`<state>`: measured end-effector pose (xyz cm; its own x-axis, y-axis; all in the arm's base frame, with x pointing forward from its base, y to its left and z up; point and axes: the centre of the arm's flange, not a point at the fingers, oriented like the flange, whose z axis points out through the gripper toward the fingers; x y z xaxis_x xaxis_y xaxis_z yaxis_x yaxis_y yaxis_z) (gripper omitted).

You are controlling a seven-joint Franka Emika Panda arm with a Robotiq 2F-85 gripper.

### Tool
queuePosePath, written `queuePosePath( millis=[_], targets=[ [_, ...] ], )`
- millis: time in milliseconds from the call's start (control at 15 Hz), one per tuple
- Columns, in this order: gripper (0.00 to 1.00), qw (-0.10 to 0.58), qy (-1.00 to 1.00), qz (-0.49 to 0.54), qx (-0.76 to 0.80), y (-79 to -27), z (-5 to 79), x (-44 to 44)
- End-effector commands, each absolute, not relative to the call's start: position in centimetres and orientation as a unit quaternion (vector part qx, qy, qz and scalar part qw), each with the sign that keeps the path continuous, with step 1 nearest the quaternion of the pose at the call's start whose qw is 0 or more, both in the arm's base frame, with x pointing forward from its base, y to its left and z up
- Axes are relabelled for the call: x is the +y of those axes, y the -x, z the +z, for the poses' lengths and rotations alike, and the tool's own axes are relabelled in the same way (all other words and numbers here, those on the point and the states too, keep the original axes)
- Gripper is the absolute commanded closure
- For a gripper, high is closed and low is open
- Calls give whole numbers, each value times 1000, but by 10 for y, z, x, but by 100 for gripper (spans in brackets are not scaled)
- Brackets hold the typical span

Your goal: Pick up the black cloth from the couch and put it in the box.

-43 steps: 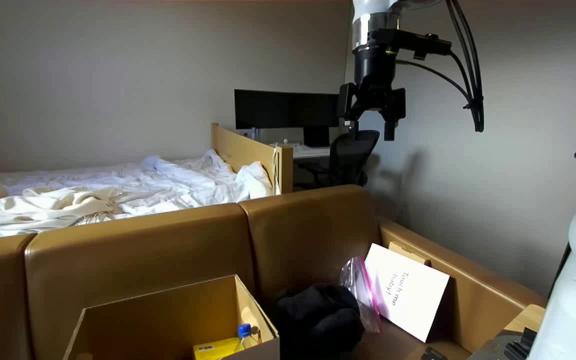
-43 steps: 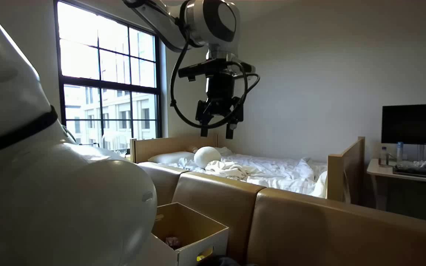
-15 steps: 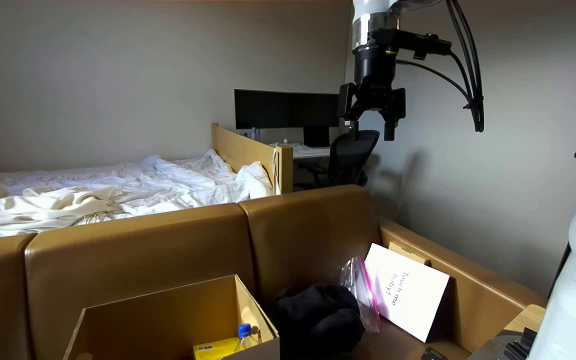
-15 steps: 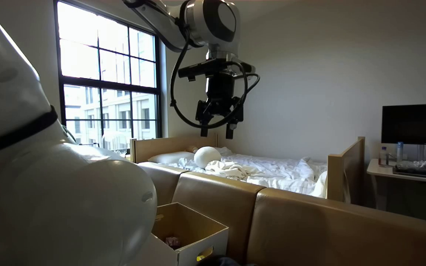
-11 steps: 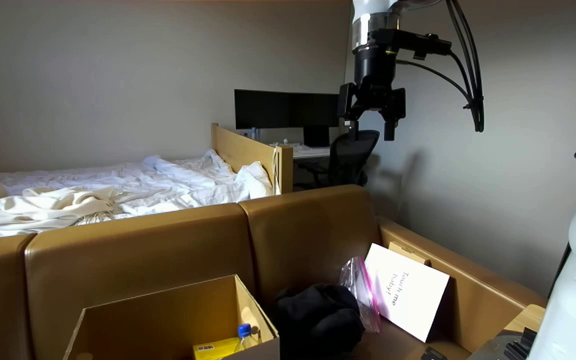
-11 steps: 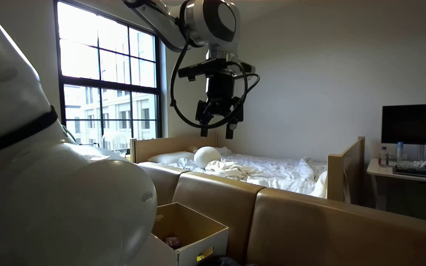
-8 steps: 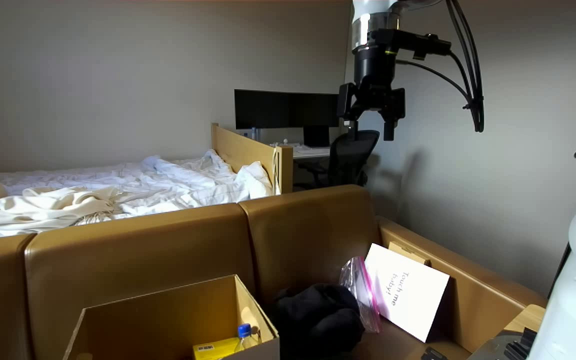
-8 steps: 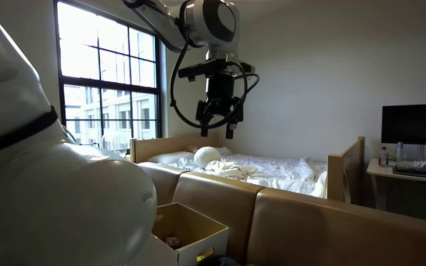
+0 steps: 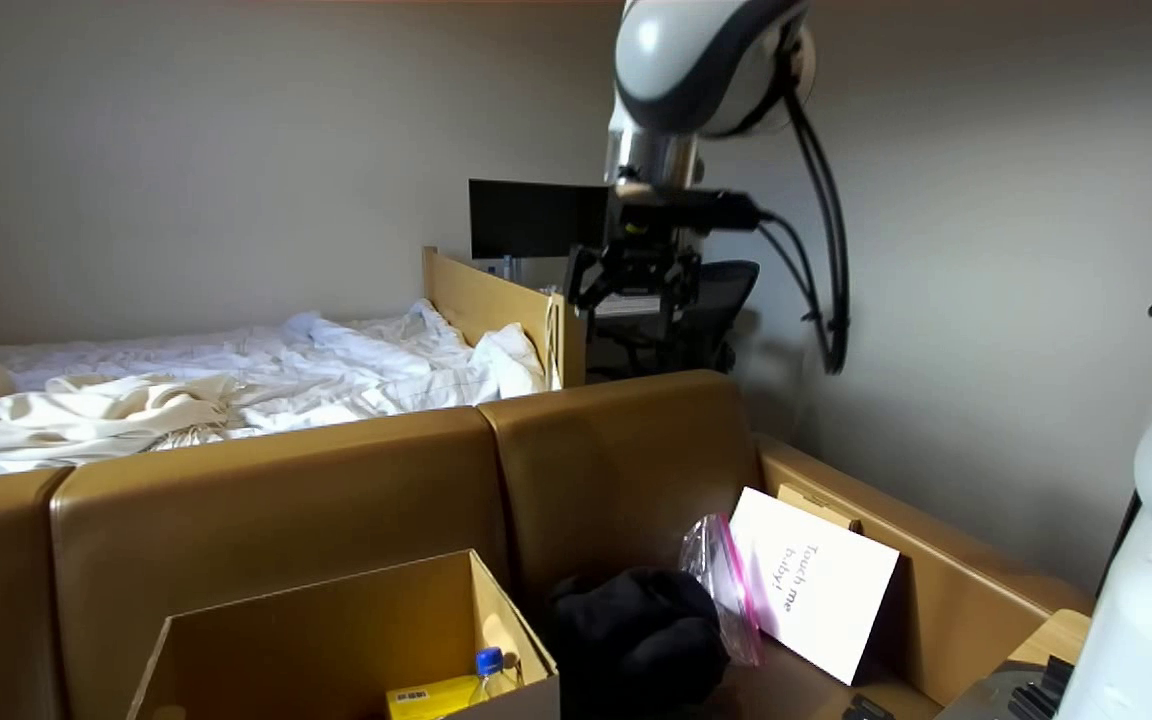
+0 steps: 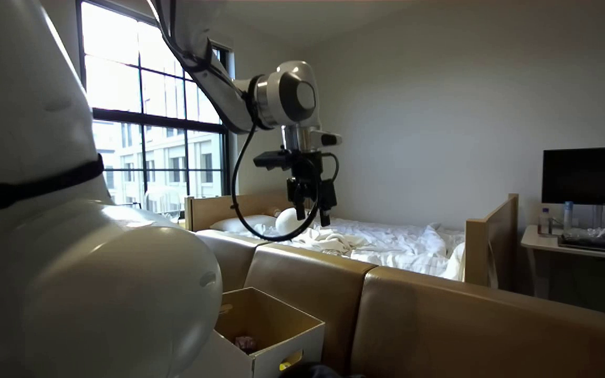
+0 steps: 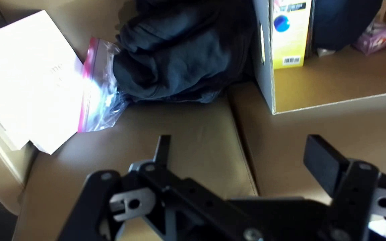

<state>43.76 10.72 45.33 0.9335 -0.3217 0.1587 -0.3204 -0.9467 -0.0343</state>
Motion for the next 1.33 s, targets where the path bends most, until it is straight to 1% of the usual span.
queuePosePath(
  millis=[0,267,333,467,667,800,1000,1067,1133,1267],
  targets=[
    [0,-14,965,-63,256,-488,380,97],
    [0,-17,934,-11,357,-504,320,72],
    [0,-20,948,-23,316,-485,335,72],
    [0,-22,940,-6,340,-494,317,64],
    [0,-21,939,-6,344,-500,316,65],
    [0,-8,930,-4,368,-504,297,87],
    [0,0,904,2,428,-522,255,85],
    [0,22,897,15,442,-524,241,82],
    [0,24,884,1,468,-527,229,79],
    [0,53,861,-7,506,-535,195,69]
  ],
)
